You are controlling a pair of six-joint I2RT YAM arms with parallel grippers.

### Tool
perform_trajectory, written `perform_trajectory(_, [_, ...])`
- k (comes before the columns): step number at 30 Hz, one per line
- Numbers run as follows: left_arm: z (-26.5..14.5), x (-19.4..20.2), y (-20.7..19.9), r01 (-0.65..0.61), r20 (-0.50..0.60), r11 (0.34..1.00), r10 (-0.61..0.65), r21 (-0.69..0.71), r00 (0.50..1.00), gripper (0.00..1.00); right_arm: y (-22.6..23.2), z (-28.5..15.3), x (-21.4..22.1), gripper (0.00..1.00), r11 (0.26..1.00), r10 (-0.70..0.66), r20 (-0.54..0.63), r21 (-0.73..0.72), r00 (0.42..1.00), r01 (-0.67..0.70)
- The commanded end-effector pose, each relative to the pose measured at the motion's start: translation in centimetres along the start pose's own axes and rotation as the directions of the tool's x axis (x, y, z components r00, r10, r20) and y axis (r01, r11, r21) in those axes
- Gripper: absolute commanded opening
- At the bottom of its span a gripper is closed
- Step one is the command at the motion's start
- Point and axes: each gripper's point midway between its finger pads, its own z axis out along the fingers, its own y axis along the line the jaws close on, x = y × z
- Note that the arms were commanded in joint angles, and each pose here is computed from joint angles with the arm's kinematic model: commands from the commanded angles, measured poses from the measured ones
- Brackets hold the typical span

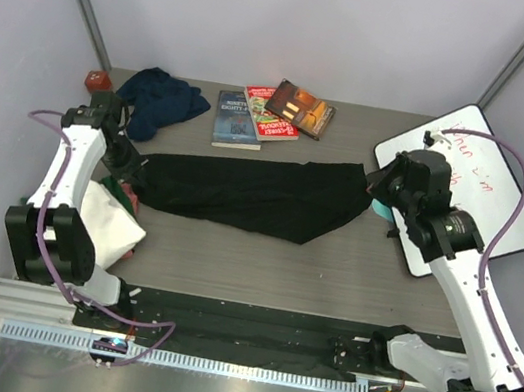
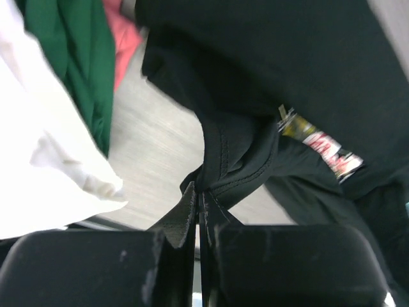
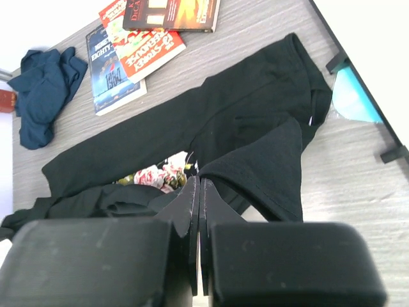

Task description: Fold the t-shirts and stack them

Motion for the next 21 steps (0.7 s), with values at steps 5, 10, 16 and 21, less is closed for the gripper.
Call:
perform_trajectory(5, [-2.3, 3.9, 2.8, -0.085, -0.083, 0.996, 0.083, -0.021, 0.993, 0.08, -0.2, -1.4, 0.9, 0.01, 0.999, 0.045, -0.026, -0.023, 0.999, -0.046])
perform_trajectory(10, [-4.3, 3.5, 3.6, -0.106, -0.021, 0.993, 0.105, -0.051, 0.994, 0.21, -0.6, -2.9, 2.6, 0.01, 0.996, 0.075, -0.082, -0.038, 0.994, -0.079])
perform_trajectory(16, [-5.3, 2.7, 1.6, -0.095, 0.002, 0.995, 0.095, 0.027, 0.996, 0.27, -1.5, -4.7, 3.8, 0.01, 0.992, 0.113, -0.098, -0.037, 0.989, -0.117])
perform_trajectory(21, [-2.3, 4.0, 1.0, -0.074, -0.072, 0.996, 0.077, 0.051, 0.994, 0.34, -2.5, -4.6, 5.4, 0.01, 0.991, 0.128, -0.120, -0.021, 0.984, -0.132])
